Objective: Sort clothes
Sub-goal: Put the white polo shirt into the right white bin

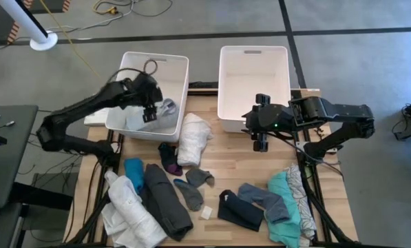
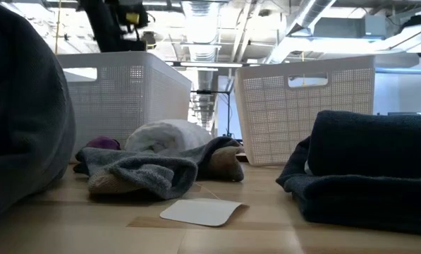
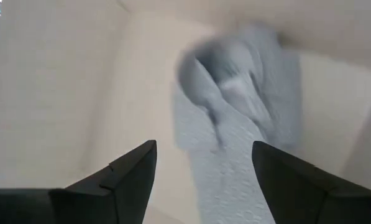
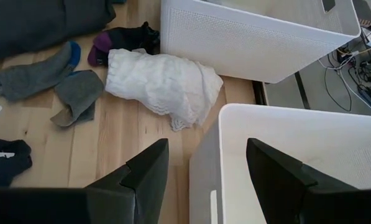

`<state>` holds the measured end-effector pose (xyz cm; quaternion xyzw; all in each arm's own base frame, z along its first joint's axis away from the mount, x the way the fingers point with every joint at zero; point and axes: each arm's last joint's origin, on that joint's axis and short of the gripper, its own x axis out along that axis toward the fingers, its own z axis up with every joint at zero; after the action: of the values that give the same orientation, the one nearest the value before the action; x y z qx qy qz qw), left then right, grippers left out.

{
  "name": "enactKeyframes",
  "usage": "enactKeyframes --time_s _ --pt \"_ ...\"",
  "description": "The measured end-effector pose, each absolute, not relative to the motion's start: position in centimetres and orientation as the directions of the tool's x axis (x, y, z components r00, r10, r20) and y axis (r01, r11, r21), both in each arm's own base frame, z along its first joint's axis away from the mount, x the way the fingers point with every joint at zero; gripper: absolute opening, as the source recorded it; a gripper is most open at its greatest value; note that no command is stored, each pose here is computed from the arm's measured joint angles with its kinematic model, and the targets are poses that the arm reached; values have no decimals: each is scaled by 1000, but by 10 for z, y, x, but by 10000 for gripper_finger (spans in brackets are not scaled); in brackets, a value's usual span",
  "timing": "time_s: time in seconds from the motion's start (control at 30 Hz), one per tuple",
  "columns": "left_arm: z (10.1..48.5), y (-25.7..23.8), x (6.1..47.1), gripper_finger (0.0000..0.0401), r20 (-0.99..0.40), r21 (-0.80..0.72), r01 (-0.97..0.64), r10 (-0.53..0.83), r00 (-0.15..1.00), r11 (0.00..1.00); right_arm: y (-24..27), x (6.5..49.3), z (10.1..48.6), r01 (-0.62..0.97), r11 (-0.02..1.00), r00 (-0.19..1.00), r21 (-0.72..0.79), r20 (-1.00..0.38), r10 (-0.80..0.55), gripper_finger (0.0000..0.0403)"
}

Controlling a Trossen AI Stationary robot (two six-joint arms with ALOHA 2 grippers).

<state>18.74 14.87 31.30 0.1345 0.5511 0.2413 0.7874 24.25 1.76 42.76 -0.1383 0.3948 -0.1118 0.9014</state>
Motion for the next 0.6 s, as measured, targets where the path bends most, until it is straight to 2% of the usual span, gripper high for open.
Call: enactKeyframes --time_s 0.17,0.3,0.47,0.6 --pt "353 133 169 259 -721 491 -283 567 398 824 18 243 428 92 937 663 -337 -681 -310 232" --pt "379 114 149 259 -663 443 -304 537 521 843 18 243 428 92 937 664 -337 -681 -310 232" --pt "402 82 123 259 -594 273 -244 363 718 930 18 243 428 93 937 664 -337 -680 -310 232" --pt "402 59 105 259 -612 128 -164 208 763 978 18 243 428 97 938 669 -334 -676 -309 232"
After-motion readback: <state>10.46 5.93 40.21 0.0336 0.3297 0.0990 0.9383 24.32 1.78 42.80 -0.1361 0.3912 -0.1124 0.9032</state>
